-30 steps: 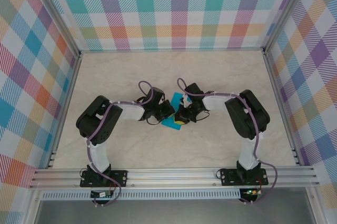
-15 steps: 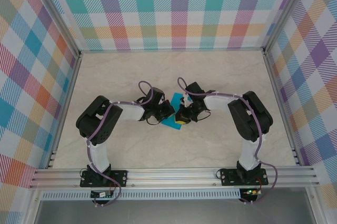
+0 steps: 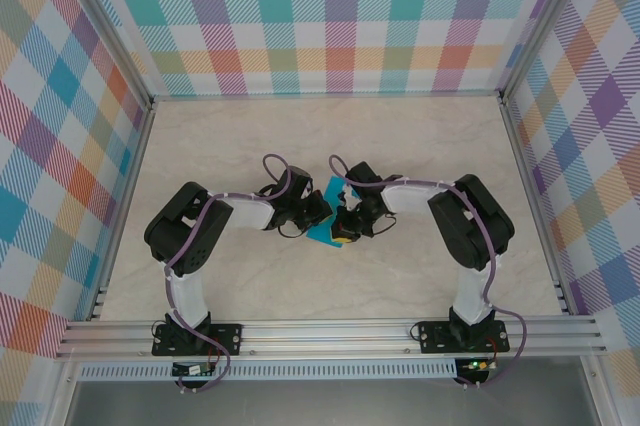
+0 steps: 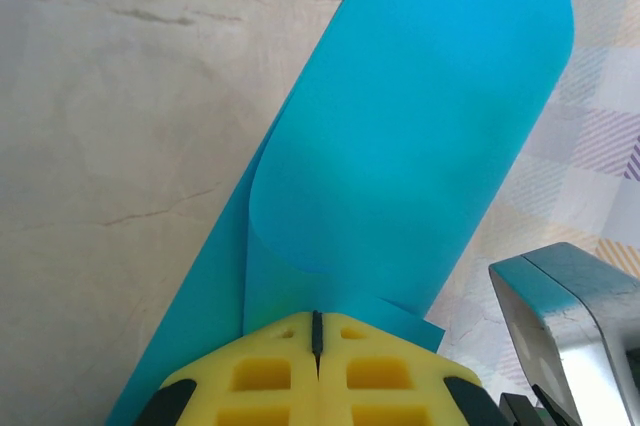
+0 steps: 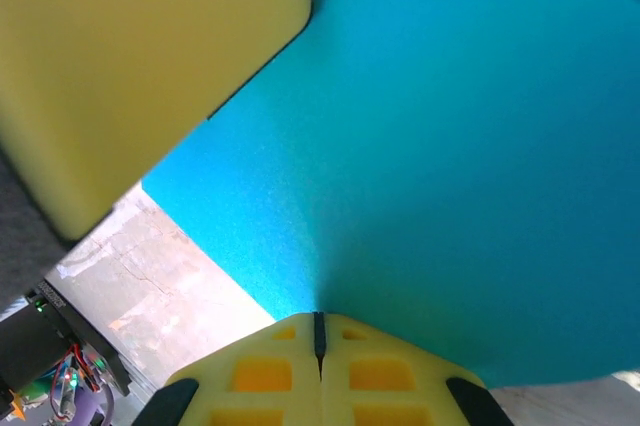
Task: Fold a paper plane with a square sheet of paper (pick it up from the middle)
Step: Fold the triangle a second time at the center of the table.
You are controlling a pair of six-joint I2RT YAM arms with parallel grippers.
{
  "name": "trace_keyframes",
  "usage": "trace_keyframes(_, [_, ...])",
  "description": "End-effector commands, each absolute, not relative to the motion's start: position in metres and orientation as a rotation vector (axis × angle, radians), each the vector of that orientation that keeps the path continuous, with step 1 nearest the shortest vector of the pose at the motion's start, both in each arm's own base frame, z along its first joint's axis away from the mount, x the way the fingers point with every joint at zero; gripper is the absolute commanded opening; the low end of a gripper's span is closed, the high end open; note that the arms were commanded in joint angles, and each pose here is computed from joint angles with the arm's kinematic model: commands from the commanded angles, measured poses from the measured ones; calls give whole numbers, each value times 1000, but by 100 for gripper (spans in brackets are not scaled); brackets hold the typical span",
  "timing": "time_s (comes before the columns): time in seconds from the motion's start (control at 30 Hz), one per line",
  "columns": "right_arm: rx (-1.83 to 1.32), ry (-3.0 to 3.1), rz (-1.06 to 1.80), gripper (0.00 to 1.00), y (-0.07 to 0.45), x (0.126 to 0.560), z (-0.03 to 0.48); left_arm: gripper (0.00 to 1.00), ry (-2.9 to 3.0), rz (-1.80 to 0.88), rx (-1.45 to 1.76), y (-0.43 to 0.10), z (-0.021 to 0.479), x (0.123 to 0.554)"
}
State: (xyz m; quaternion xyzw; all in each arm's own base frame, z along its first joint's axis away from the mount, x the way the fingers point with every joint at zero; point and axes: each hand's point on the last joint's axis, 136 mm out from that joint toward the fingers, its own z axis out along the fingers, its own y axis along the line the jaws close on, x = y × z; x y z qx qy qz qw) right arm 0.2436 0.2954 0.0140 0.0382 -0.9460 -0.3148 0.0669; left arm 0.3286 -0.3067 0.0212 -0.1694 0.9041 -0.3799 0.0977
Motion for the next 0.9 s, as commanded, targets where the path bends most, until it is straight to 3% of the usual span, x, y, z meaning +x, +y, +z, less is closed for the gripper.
trace_keyframes(0.0, [93,-2839,-837,5,278,226,-5,0,2776,-1024,-541,-290,-6,309])
trace_keyframes(0.43, [86,-2791,-1047,7,289,217,13,0,2777,-1015,-549,-289,-9,309])
trace_keyframes(0.87, [89,-2842,-1170,6,301,238,47,0,2776,-1038,-544,-291,-8,308])
